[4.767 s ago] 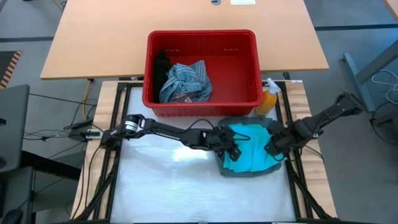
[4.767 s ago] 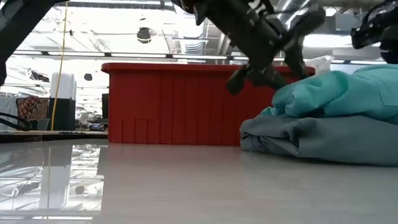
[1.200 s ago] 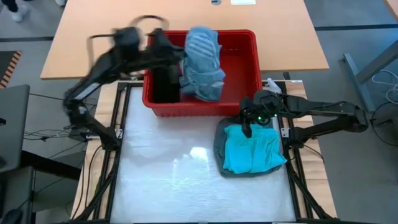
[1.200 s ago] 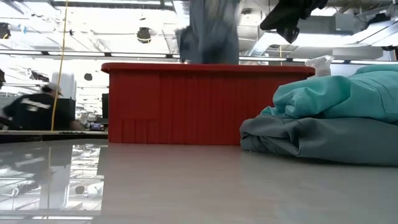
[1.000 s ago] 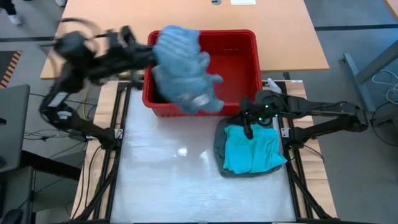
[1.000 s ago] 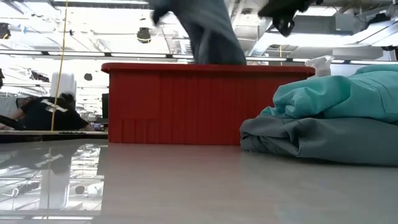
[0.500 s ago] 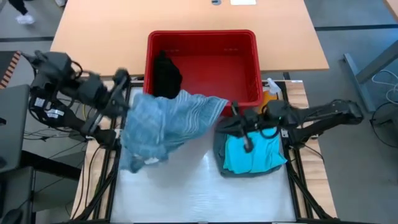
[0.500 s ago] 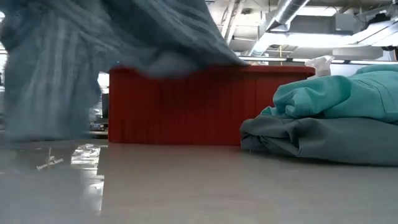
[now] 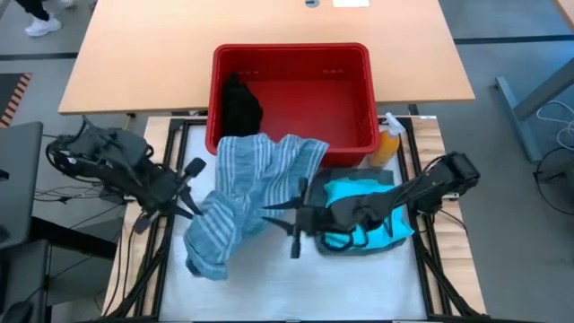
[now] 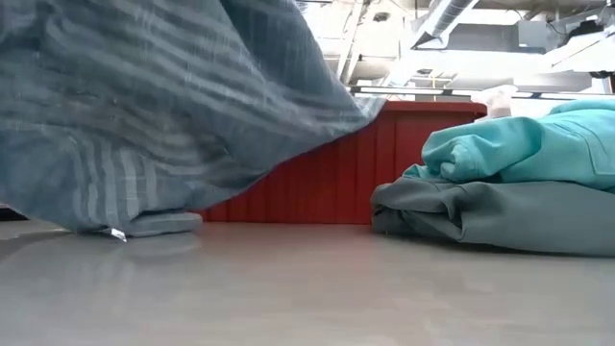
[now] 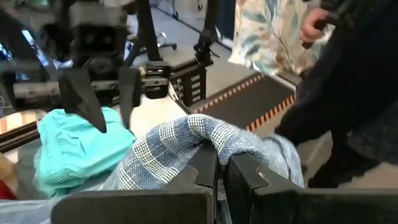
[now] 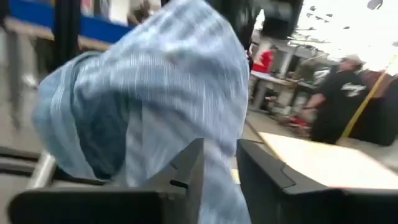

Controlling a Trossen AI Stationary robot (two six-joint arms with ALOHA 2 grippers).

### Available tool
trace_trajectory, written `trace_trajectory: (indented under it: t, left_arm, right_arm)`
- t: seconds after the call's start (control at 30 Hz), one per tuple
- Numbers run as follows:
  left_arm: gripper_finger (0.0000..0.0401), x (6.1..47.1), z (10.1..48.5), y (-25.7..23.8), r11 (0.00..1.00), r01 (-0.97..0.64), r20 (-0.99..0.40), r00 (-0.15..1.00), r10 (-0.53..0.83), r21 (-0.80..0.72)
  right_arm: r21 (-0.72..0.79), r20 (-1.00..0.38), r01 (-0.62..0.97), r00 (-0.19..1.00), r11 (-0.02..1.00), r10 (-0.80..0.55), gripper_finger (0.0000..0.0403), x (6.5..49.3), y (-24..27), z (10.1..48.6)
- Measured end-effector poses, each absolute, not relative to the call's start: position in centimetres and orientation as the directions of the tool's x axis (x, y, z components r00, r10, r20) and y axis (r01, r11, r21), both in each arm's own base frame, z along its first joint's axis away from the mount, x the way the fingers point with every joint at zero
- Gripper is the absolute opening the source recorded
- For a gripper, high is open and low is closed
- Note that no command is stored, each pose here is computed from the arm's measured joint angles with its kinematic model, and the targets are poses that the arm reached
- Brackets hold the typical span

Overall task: Fold Laundry from Bin
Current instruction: Remove the blue shirt from the red laundry bin

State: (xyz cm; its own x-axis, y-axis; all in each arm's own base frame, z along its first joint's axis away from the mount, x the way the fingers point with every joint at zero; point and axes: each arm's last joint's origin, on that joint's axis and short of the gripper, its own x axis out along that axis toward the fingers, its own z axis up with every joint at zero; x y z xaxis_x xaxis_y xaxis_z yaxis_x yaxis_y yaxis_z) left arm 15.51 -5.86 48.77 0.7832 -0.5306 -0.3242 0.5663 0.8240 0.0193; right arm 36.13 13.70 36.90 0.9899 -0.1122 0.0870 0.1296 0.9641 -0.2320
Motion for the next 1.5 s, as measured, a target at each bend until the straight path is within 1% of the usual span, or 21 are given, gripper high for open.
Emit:
trace_trajectory:
  t: [0.1,0.2,0.3,0.37,0.5,0.77,0.9,1.03,1.17,1.37,1.5]
  left_arm:
    - [0.0,16.1,47.4,-5.9,0.841,0.541,-0.273,0.809,-0.521,-0.002]
    - [0.0,16.4,46.8,-5.6,0.857,0.516,-0.221,0.834,-0.505,-0.012]
    - [0.0,16.1,46.9,-5.1,0.883,0.469,-0.184,0.866,-0.465,-0.024]
    - [0.0,15.7,47.0,-4.8,0.903,0.428,-0.168,0.889,-0.427,-0.031]
    - [0.0,15.5,47.2,-4.5,0.938,0.345,-0.161,0.924,-0.347,-0.042]
    - [0.0,16.1,46.8,-4.3,0.968,0.232,-0.189,0.951,-0.247,-0.097]
    - [0.0,16.4,46.4,-4.3,0.974,0.186,-0.225,0.951,-0.211,-0.131]
    - [0.0,16.4,46.5,-4.2,0.975,0.153,-0.218,0.958,-0.187,-0.161]
    - [0.0,16.4,46.6,-4.2,0.974,0.152,-0.209,0.96,-0.185,-0.166]
    - [0.0,16.6,46.4,-4.3,0.97,0.157,-0.219,0.956,-0.197,-0.186]
    - [0.0,16.7,46.4,-4.3,0.967,0.156,-0.22,0.955,-0.199,-0.199]
  right_arm:
    - [-0.369,0.027,0.175,0.984,0.913,-0.178,0.0157,37.5,14.8,38.6]
    - [-0.516,-0.05,0.193,0.966,0.835,-0.254,0.019,38.5,15.8,39.5]
    - [-0.627,-0.114,0.171,0.945,0.76,-0.307,0.0217,39.0,15.9,40.3]
    - [-0.664,-0.155,0.136,0.937,0.735,-0.313,0.0229,38.9,15.8,40.9]
    - [-0.731,-0.199,0.082,0.924,0.678,-0.327,0.0237,38.4,15.5,41.4]
    - [-0.845,-0.14,0.055,0.937,0.532,-0.319,0.0237,37.6,16.1,42.7]
    - [-0.901,-0.14,0.046,0.91,0.432,-0.39,0.0237,37.5,16.1,42.4]
    - [-0.917,-0.136,0.036,0.908,0.398,-0.396,0.0237,37.4,16.2,42.5]
    - [-0.93,-0.151,-0.021,0.932,0.367,-0.33,0.0237,37.5,16.3,42.4]
    - [-0.911,-0.157,-0.025,0.944,0.411,-0.289,0.0235,38.3,15.1,42.4]
    - [-0.901,-0.157,-0.019,0.946,0.434,-0.284,0.0225,38.8,14.1,42.4]
